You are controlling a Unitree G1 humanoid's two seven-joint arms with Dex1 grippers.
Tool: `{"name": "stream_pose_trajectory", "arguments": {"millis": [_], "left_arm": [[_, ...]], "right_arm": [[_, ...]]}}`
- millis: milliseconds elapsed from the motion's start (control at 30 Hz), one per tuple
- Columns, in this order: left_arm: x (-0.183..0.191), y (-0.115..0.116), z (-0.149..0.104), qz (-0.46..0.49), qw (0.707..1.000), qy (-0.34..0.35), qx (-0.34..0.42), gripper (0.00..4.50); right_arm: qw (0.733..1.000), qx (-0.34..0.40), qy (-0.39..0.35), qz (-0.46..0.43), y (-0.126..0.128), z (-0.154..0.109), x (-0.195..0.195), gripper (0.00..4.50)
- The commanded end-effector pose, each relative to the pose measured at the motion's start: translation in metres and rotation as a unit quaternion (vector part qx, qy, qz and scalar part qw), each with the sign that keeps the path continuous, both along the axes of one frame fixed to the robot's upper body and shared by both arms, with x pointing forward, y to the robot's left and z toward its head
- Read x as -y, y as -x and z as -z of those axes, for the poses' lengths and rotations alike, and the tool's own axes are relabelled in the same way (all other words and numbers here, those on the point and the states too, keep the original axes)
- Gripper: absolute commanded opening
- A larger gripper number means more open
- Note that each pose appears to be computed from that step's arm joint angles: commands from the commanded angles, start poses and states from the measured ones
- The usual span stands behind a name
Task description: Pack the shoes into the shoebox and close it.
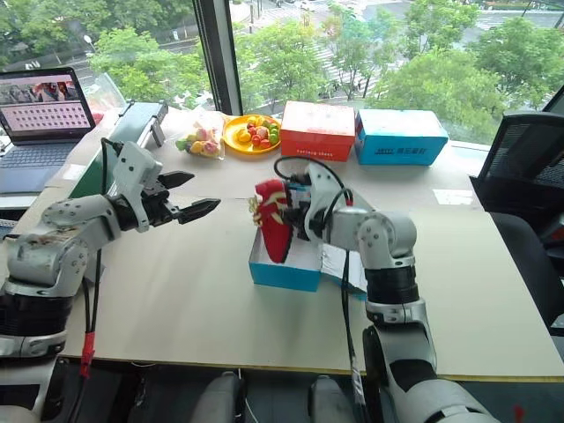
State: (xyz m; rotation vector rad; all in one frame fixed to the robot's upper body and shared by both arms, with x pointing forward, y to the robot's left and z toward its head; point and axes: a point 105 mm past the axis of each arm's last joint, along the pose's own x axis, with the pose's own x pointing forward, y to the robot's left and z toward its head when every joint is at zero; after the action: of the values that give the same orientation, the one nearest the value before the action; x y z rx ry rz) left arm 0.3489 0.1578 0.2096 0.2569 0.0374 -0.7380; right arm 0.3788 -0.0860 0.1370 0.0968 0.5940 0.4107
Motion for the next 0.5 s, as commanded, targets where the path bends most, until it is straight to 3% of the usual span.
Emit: {"name": "stream_pose_trajectory", "arguments": {"millis": [33, 200, 267, 500], "left_arm": [[-0.0012, 0.0044, -0.0126, -0.006, 1.000, 0.006, 0.027, 4.50], [0.0011, 0.0049, -0.0112, -0.008, 1.000, 0.011, 0.026, 4.50], [0.0026, 0.0050, -0.0116, -0.007, 1.000, 0.012, 0.027, 4.50], [0.0004, 0.0043, -0.0124, -0.013, 0.999, 0.011, 0.027, 4.50]], "right_arm": [[0.999, 0.028, 0.032, -0.001, 0.0004, -0.0091, 0.0057, 0.23], [0.997, 0.031, 0.073, 0.001, -0.0009, -0.0046, 0.0124, 0.23], [0.996, 0.032, 0.081, 0.000, -0.0015, -0.0022, 0.0133, 1.22], [0.992, 0.070, 0.100, 0.010, -0.0083, -0.0111, 0.0115, 3.47]]}}
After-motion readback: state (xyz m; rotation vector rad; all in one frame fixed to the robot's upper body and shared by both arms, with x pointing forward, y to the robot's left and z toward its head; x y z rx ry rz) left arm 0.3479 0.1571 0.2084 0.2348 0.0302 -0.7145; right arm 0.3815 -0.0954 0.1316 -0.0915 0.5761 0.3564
